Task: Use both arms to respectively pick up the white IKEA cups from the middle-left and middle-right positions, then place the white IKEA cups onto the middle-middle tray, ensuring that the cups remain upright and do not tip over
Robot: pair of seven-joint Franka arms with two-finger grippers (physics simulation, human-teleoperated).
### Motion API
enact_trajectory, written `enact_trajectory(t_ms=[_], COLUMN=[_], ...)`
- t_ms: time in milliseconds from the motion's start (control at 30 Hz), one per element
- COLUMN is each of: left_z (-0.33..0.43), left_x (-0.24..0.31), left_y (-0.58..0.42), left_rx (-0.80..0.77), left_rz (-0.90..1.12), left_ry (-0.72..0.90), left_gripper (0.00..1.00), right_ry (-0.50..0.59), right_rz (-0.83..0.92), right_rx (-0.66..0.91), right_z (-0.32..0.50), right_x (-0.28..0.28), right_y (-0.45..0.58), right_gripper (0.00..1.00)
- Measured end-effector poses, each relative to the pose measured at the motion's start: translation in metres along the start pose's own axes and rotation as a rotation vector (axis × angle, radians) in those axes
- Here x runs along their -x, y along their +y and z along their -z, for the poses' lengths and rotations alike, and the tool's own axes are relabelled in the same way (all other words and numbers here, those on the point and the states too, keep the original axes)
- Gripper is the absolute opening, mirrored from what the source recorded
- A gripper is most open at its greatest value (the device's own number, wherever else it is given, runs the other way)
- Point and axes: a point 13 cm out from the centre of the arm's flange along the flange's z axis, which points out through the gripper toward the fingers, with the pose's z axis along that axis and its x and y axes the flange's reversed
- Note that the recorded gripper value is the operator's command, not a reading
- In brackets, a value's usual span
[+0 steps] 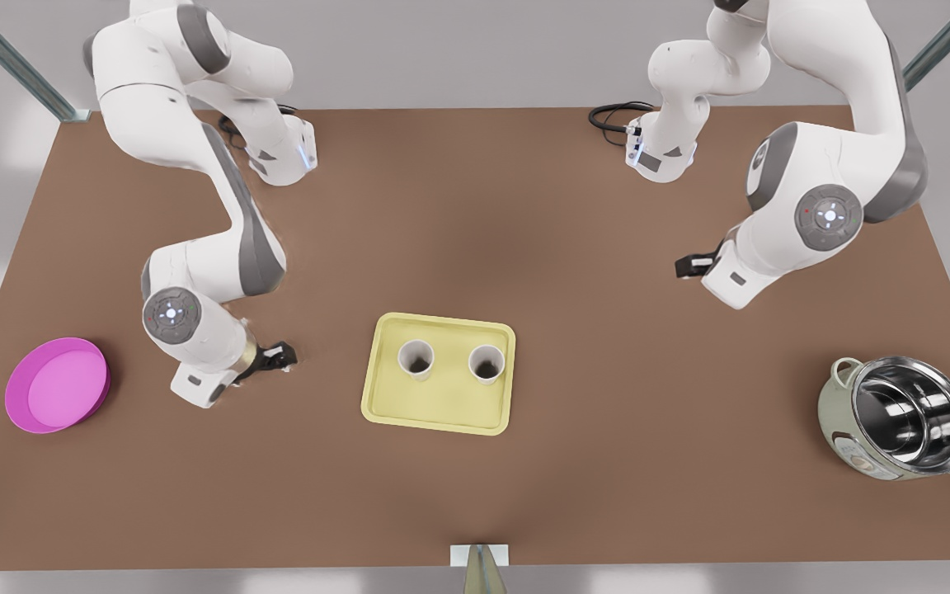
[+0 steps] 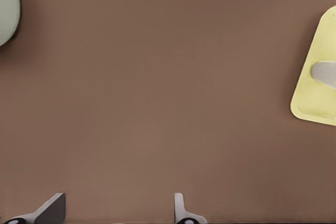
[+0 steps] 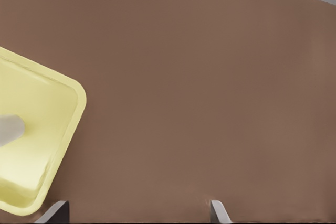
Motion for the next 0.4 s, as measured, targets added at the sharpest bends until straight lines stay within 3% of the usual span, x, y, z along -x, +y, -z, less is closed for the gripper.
enact_trajectory(t_ms=[100,200,300,400], left_z=[0.000,0.000,0.000,-0.001], left_x=[-0.005,-0.008,-0.008,-0.009], left_y=[-0.005,-0.008,-0.007,-0.006], left_rx=[0.002,0.005,0.007,0.007], left_rz=[-0.044,-0.077,-0.098,-0.116], left_ry=[0.009,0.014,0.019,0.022], left_gripper=[1.00,1.00,1.00,1.00], right_ry=[-0.047,-0.053,-0.008,0.036], right_rz=[-0.094,-0.138,-0.172,-0.182], right_rx=[-0.085,-0.111,-0.087,-0.063], right_z=[0.092,0.173,0.196,0.194], right_x=[-0.010,-0.070,-0.129,-0.149], right_y=[-0.065,-0.070,-0.068,-0.064], right_gripper=[1.00,1.00,1.00,1.00])
